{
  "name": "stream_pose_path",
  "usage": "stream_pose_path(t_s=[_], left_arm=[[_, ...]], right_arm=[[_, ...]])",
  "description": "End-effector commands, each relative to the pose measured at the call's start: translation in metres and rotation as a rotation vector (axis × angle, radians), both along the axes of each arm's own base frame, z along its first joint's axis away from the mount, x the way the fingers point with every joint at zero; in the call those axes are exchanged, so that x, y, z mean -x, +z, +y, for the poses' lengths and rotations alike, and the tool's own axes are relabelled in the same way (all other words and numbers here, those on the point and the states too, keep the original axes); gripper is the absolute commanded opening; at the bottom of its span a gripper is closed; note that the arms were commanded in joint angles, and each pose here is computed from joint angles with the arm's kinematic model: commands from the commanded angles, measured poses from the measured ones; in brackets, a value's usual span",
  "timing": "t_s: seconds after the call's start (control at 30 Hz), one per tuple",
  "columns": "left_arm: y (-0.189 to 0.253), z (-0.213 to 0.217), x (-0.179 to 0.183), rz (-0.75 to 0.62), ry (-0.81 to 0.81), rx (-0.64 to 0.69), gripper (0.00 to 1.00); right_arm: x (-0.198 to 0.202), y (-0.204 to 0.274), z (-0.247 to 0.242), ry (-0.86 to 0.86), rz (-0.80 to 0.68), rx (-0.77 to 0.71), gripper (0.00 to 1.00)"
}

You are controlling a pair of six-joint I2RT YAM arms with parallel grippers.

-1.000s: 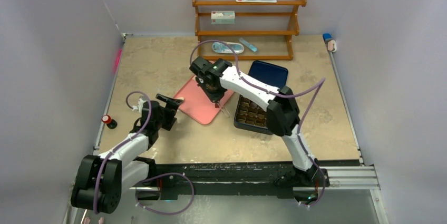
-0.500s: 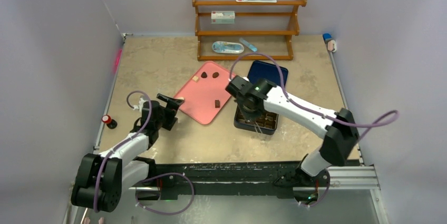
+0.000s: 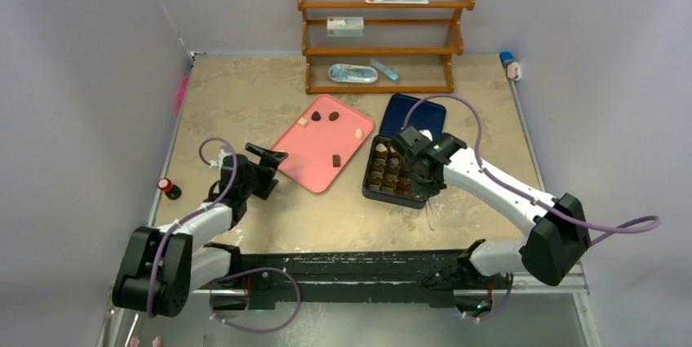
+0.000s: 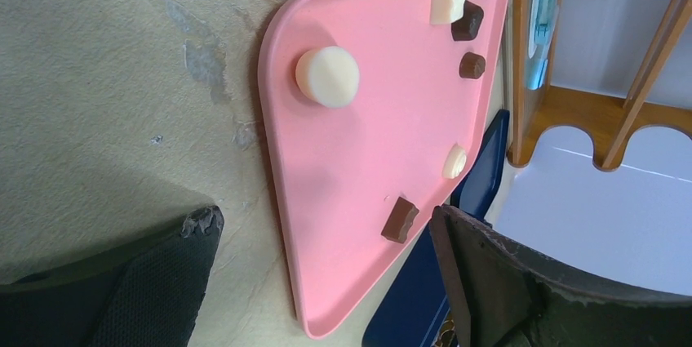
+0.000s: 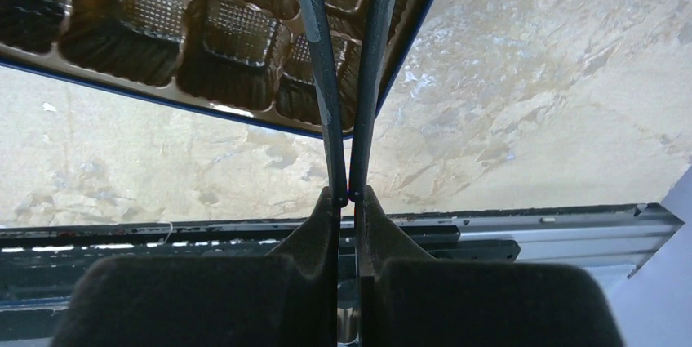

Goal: Pack the chocolate
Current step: Place the fake chocolate in the packing box.

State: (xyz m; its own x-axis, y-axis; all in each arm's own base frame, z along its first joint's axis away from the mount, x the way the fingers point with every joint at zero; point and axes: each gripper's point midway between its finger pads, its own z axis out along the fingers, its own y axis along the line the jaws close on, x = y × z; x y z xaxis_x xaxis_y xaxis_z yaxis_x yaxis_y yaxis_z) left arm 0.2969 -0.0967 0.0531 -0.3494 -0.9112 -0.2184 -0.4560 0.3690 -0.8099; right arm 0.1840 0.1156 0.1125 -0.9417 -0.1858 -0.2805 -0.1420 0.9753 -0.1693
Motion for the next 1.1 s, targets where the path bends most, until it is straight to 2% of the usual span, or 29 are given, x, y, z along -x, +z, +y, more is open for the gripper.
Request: stream_pose_path(t_s=[0.0, 1.07], left_arm=[[-0.019, 0.003, 0.011, 0.063, -0.005, -0.017, 1.0], [-0.023, 0.002, 0.011, 0.069, -0.013, -0.012, 1.0]], right_arm=[[0.007, -0.004, -0.009, -0.049, 0.008, -0.004, 0.0], [0.031, -0.019, -0.023, -0.152, 0.068, 0.002, 0.02]])
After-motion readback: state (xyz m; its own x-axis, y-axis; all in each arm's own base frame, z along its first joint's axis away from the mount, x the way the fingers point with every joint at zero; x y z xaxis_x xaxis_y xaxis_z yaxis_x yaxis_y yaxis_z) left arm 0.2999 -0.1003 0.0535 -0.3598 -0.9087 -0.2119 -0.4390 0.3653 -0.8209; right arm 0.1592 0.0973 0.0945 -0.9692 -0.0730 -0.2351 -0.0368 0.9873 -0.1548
